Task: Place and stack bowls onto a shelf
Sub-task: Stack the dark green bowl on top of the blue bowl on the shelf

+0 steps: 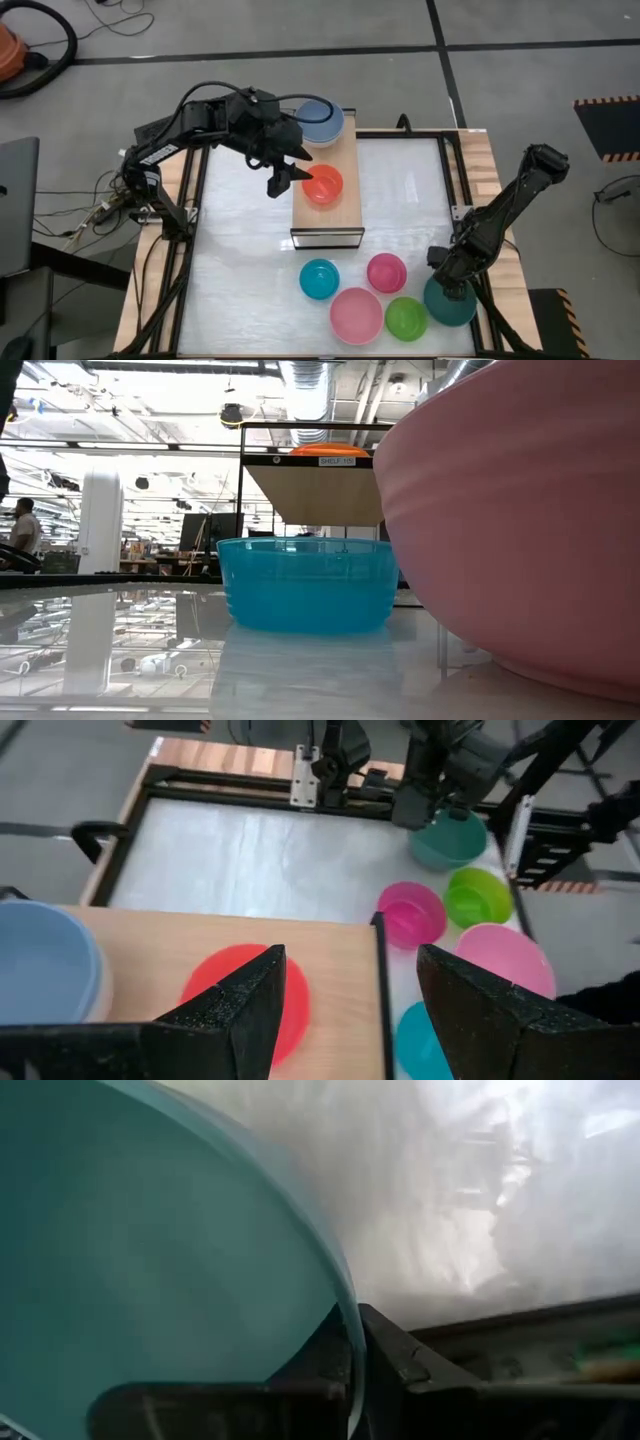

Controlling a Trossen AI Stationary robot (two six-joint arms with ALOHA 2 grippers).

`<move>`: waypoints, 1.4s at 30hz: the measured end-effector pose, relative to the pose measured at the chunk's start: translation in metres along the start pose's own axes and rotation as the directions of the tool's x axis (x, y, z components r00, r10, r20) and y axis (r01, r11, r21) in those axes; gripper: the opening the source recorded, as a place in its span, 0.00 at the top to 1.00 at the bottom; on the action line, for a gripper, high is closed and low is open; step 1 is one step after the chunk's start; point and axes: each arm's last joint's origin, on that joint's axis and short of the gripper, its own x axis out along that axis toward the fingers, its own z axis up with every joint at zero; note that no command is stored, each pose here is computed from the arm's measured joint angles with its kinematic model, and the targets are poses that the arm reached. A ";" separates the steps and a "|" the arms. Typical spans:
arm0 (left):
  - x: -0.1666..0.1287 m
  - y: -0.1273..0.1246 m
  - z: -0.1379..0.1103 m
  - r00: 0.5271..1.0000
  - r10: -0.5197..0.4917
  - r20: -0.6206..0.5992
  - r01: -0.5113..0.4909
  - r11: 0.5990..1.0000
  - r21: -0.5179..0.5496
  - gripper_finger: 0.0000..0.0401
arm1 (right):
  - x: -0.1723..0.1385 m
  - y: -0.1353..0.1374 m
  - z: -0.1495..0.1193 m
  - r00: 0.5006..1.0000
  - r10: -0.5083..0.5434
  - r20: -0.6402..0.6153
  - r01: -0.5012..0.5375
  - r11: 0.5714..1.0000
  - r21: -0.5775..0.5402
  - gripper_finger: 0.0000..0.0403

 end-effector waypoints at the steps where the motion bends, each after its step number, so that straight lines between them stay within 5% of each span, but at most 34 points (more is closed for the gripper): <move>1: 0.000 0.000 0.000 1.000 0.010 0.000 -0.010 1.000 0.011 0.47 | -0.004 0.001 0.000 1.000 -0.011 0.004 0.011 1.000 0.002 0.93; 9: 0.000 0.004 0.000 0.992 0.130 0.002 -0.130 0.991 0.012 0.47 | -0.064 0.000 -0.002 0.980 -0.150 0.128 0.138 0.986 0.099 0.94; 14: -0.001 0.006 0.000 0.980 0.198 0.003 -0.198 0.980 0.005 0.47 | -0.117 -0.008 0.004 0.885 -0.286 0.366 0.196 0.944 0.264 0.94; 17: -0.001 0.007 0.000 0.973 0.231 0.005 -0.231 0.973 -0.007 0.47 | -0.148 -0.012 0.014 0.760 -0.323 0.564 0.128 0.925 0.358 0.94; 23: -0.001 0.007 0.005 0.964 0.261 0.052 -0.259 0.965 -0.044 0.47 | -0.199 -0.029 0.036 0.384 -0.544 0.746 0.096 0.827 0.554 0.94; 26: -0.002 0.007 0.010 0.960 0.260 0.100 -0.256 0.965 -0.051 0.47 | -0.216 -0.039 0.052 0.205 -0.675 0.709 0.140 0.737 0.661 0.94; 32: -0.005 0.009 0.025 0.902 0.347 0.257 -0.344 0.937 -0.058 0.47 | -0.248 -0.054 0.102 -0.113 -0.858 0.500 0.158 0.481 0.862 0.94; 35: -0.003 0.012 0.029 0.849 0.433 0.305 -0.438 0.897 -0.054 0.47 | -0.265 -0.060 0.119 -0.194 -0.913 0.358 0.115 0.341 0.933 0.94; 37: -0.004 0.014 0.032 0.805 0.494 0.327 -0.506 0.861 -0.055 0.47 | -0.276 -0.066 0.125 -0.199 -0.932 0.304 0.088 0.291 0.953 0.94; 39: -0.004 0.015 0.036 0.769 0.524 0.366 -0.552 0.833 -0.030 0.47 | -0.284 -0.073 0.131 -0.189 -0.930 0.315 0.041 0.313 0.949 0.94; 42: 0.007 0.018 0.042 0.730 0.543 0.415 -0.609 0.792 0.036 0.48 | -0.295 -0.081 0.138 -0.189 -0.895 0.404 -0.020 0.415 0.910 0.94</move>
